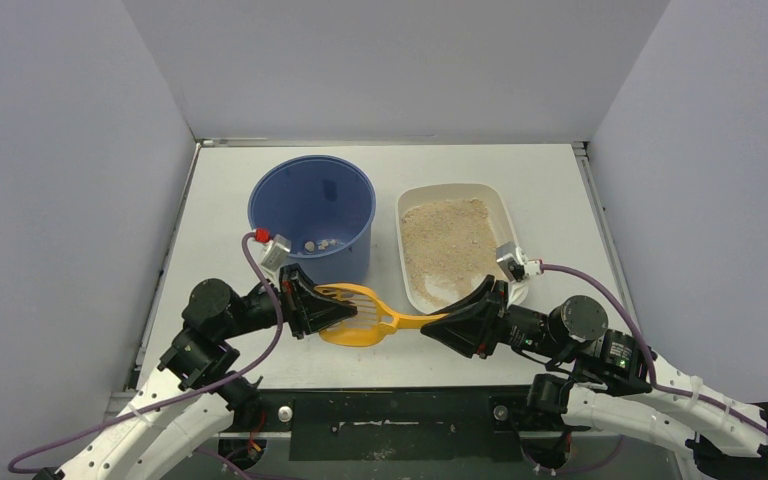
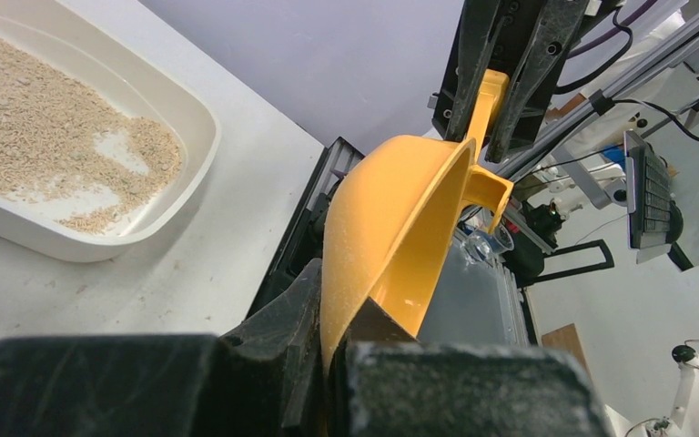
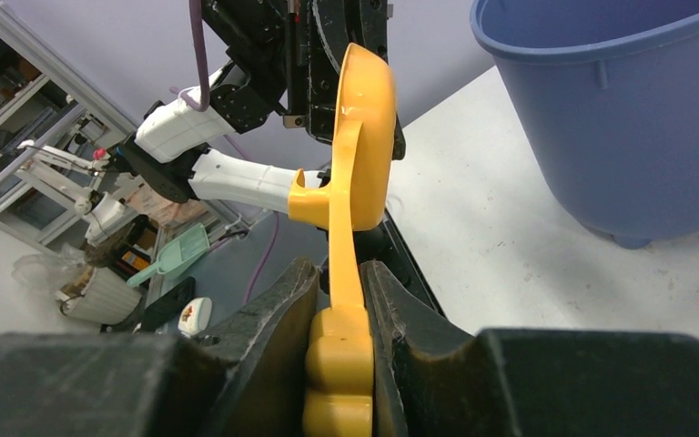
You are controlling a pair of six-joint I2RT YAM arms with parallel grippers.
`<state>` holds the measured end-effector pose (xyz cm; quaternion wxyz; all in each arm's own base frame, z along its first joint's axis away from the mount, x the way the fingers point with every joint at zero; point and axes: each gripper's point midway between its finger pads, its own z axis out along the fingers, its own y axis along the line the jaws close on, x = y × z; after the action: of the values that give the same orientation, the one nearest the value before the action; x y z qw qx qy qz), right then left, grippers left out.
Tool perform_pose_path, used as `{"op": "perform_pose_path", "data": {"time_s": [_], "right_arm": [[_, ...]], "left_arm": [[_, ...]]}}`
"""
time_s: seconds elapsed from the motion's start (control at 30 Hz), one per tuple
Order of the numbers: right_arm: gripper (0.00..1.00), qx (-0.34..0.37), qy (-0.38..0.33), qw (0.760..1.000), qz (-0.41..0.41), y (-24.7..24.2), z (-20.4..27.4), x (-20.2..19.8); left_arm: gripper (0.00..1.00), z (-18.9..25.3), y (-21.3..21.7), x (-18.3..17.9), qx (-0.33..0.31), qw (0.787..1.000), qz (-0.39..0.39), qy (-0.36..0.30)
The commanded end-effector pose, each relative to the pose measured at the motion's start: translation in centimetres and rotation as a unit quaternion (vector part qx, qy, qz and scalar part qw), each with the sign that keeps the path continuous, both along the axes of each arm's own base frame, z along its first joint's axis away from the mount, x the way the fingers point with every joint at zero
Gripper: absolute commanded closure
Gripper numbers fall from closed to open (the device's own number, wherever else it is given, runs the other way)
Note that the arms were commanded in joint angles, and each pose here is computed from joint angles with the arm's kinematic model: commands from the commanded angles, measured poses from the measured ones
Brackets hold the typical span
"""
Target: Clean the litter box
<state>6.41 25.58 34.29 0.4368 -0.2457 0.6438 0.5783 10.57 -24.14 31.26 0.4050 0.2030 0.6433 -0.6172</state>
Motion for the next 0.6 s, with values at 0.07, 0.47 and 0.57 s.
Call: {"op": "perform_pose_path", "data": {"time_s": [0.07, 0.47, 0.57], "right_arm": [[1.00, 0.010, -0.007, 1.000, -0.015, 0.0, 1.4, 0.5], [1.00, 0.011, -0.005, 0.999, -0.048, -1.1, 2.6, 1.3], [1.00, 0.006, -0.005, 0.998, -0.061, -1.6, 3.1, 1.6]], "left_arm": [[1.00, 0.6, 0.0, 0.6, -0.011, 1.000, 0.012, -0.010], [0.35, 1.0, 0.2, 1.7, -0.002, 0.999, 0.044, -0.008], [0.29, 1.6, 0.3, 2.2, 0.004, 0.998, 0.056, -0.016]]}}
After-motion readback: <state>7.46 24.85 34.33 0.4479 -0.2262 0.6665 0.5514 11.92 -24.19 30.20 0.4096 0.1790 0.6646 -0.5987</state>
